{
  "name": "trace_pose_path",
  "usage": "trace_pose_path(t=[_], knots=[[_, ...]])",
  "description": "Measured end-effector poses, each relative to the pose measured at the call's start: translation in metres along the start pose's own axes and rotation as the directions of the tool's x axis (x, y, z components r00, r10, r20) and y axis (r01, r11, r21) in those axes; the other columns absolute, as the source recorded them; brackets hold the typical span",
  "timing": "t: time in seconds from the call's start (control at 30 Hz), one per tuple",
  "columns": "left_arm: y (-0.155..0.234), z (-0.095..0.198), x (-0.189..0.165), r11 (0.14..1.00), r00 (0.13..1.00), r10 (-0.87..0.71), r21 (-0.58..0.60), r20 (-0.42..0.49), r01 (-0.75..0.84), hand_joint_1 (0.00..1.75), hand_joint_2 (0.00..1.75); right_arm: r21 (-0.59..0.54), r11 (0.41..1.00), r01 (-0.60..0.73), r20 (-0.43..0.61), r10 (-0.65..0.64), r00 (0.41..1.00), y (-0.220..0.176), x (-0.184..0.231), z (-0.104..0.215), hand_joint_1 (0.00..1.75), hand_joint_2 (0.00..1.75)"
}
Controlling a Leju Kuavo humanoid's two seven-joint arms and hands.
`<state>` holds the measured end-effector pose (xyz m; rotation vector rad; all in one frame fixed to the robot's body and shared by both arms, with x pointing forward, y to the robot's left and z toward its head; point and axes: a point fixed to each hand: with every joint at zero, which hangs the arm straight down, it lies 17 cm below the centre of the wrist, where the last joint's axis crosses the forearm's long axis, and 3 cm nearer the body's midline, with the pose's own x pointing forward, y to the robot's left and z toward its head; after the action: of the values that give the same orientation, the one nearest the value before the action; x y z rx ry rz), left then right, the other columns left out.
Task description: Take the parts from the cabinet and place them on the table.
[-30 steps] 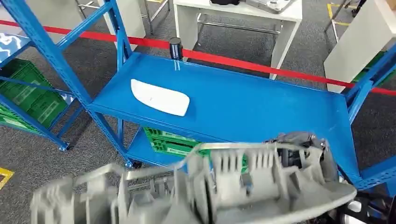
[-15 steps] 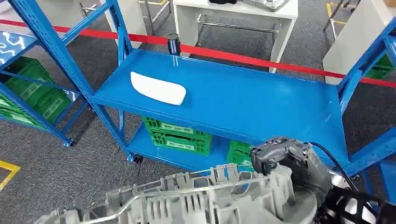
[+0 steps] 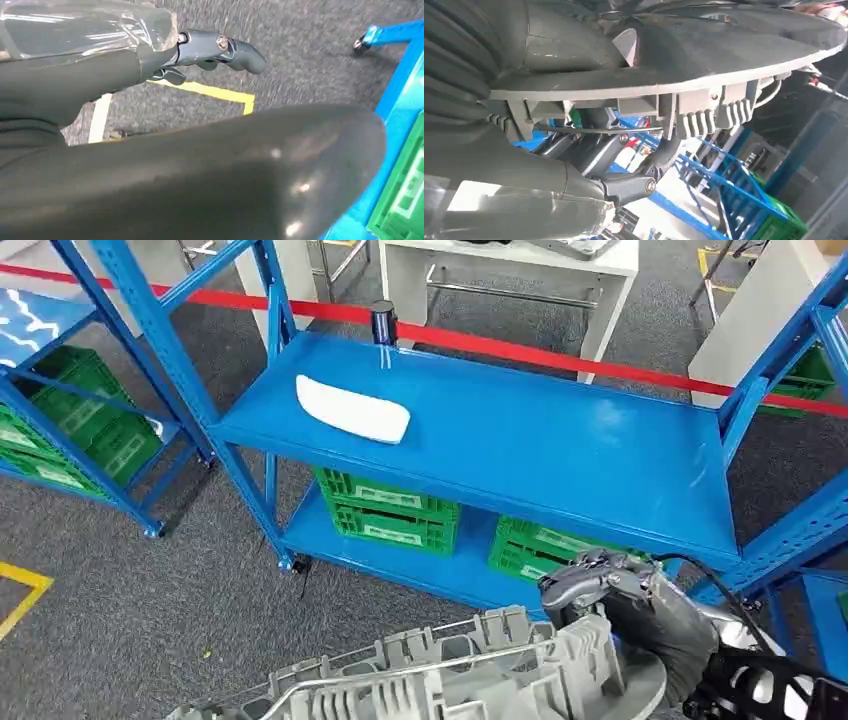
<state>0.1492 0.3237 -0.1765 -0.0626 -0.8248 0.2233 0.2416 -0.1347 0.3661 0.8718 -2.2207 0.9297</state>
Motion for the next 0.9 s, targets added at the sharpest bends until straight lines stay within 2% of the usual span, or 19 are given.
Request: trace_pose_path(t=[0.33,0.77,0.9], knots=[[-0.002,-0.007,0.008,1.000,0.999,-0.024,-0.016,0.032,0.025,0.00,0.00,-0.001,0.993,-0.118,-0.047,0.118,0.992,-0.008,0.001,0.000,1.75,1.75],[-0.011,-0.017,0.021,0.999,0.999,-0.001,-0.042,0.048,0.003,0.00,0.00,0.047,0.988,-0.149,0.032,0.147,0.989,-0.005,0.018,-0.012,1.75,1.75],[-0.004,-0.017,0.029,0.999,0.998,-0.003,-0.036,0.062,0.005,0.00,0.00,0.058,0.981,-0.184,0.023,0.183,0.983,-0.004,0.014,-0.017,1.75,1.75]])
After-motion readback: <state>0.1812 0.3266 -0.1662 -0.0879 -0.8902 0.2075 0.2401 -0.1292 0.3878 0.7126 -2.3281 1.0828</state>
